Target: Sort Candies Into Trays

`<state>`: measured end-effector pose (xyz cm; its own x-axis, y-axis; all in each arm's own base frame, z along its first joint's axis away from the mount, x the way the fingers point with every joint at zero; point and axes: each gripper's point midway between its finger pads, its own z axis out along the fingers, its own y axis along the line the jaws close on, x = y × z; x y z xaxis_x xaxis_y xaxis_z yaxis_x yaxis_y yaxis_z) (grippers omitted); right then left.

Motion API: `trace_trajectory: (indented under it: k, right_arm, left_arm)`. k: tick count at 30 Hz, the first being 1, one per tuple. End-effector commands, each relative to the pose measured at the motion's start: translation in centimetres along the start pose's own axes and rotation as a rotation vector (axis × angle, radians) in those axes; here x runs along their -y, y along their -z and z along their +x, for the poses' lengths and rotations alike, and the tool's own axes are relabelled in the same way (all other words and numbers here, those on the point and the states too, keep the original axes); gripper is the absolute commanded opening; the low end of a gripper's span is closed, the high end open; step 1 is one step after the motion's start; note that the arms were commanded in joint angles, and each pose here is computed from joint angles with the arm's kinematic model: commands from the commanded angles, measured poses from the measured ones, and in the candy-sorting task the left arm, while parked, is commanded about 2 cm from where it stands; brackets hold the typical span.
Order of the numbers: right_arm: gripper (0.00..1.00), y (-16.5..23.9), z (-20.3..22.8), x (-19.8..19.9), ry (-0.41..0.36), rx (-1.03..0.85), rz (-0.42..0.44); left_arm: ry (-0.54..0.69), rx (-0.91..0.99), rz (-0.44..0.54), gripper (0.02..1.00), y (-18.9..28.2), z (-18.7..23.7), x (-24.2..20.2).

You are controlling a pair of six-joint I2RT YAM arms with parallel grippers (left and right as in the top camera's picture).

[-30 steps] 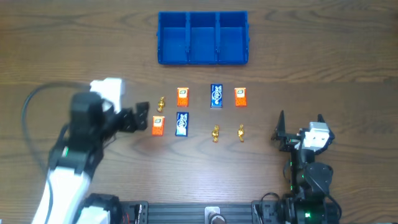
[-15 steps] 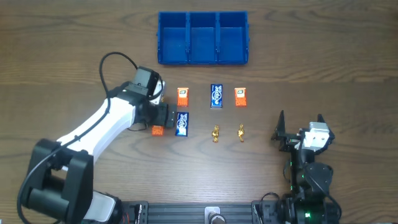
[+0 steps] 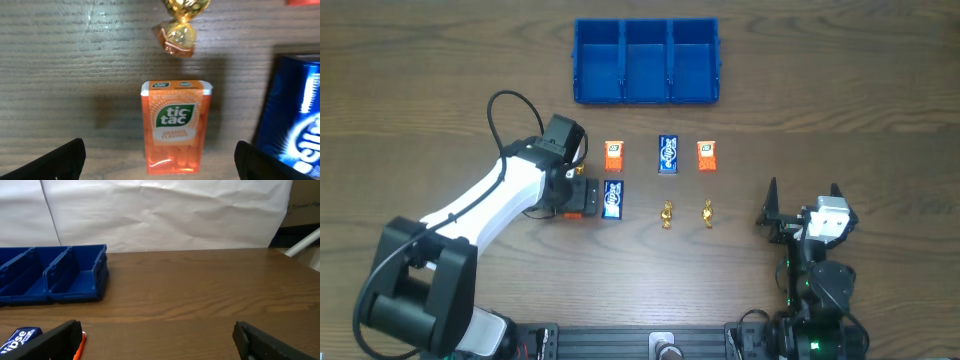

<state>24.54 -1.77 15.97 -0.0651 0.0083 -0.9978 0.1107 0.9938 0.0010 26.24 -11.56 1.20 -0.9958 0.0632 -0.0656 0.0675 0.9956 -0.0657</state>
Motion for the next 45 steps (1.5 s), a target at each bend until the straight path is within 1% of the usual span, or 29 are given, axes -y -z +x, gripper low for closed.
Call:
trace_trajectory:
  k: [1,5,8,11,14,21,24,32,33,37,45]
  right_arm:
    - [0.998,0.0,0.0,0.2,0.014,0.001,0.008]
    - [0.998,0.0,0.0,0.2,0.014,0.001,0.008]
    - [0.998,0.0,0.0,0.2,0.014,0.001,0.008]
    - [0.998,0.0,0.0,0.2,0.014,0.001,0.008]
    - [0.998,0.0,0.0,0.2,0.014,0.001,0.008]
    - [0.998,0.0,0.0,0.2,0.014,0.001,0.008]
    - [0.998,0.0,0.0,0.2,0.014,0.001,0.008]
    - [0.998,0.0,0.0,0.2,0.014,0.001,0.008]
    - [0.998,0.0,0.0,0.2,0.014,0.001,0.008]
    - [0.998,0.0,0.0,0.2,0.014,0.001,0.008]
    - [0.998,0.0,0.0,0.2,0.014,0.001,0.008]
  left_arm:
    - [0.016,-0.015,-0.036,0.952,-1.0,-0.2,-0.4]
    - [0.018,-0.015,-0.038,0.945,-1.4,-0.4,-0.2]
    - [0.028,-0.007,-0.058,0.934,-1.5,-0.4,-0.3]
    - [0.028,-0.001,-0.074,0.886,-1.4,-0.3,-0.2]
    - [0.029,0.005,-0.086,0.864,-1.4,-0.3,0.0]
    - [0.043,0.005,-0.087,0.755,-1.5,-0.2,0.1]
    - [0.05,0.008,-0.086,0.73,-1.5,-0.3,0.2]
    - [0.058,0.008,-0.078,0.627,-1.9,-0.5,0.4]
    - [0.059,0.008,-0.076,0.627,-2.0,-0.5,0.4]
    - [0.059,0.009,-0.076,0.562,-2.0,-0.5,0.4]
    - [0.058,0.023,-0.069,0.391,-2.0,-0.8,0.6]
